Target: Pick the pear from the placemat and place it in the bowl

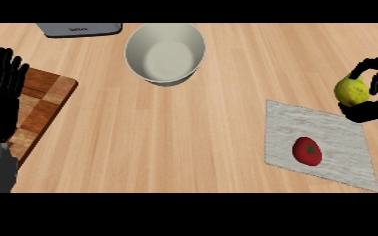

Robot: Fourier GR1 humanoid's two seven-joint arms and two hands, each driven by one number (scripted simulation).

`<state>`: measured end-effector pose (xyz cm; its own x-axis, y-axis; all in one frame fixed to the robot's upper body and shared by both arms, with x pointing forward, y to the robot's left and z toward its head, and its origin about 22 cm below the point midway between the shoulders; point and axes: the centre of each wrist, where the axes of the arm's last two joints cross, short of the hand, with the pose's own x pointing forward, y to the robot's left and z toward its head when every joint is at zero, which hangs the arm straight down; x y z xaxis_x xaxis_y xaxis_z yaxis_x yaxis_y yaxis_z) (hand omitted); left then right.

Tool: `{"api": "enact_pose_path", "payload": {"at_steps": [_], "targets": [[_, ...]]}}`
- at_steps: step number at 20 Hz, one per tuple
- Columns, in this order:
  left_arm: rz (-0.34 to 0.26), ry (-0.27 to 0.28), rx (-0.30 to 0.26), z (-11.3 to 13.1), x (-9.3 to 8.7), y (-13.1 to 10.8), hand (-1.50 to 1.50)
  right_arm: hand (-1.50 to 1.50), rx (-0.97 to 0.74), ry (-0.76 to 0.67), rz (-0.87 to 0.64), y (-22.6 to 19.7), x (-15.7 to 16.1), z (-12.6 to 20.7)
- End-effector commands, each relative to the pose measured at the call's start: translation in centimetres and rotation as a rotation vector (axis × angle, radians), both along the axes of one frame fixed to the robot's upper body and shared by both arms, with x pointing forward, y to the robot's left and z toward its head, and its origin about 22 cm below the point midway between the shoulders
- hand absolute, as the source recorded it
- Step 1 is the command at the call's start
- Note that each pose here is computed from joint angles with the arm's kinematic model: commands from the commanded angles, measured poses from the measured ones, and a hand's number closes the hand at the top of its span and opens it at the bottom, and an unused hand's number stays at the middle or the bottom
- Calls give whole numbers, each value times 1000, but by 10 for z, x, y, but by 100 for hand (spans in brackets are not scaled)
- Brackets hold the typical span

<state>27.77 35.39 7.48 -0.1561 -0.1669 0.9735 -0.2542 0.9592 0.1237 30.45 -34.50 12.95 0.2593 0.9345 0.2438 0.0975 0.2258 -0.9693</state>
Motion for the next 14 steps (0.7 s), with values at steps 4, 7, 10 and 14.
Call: {"api": "enact_pose_path", "payload": {"at_steps": [4, 7, 10, 14], "targets": [[-24, -25, -7, 4, 7, -17, 0, 150, 141, -202, 110, 82, -44, 90], [-62, -16, -9, -3, 0, -16, 0, 150, 261, -228, 116, 104, -63, 114], [-89, -36, 3, 9, 6, -20, 0, 150, 274, -237, 143, 136, -76, 146], [-93, -44, 4, 8, 10, -25, 0, 150, 333, -203, 127, 171, -48, 171]]}}
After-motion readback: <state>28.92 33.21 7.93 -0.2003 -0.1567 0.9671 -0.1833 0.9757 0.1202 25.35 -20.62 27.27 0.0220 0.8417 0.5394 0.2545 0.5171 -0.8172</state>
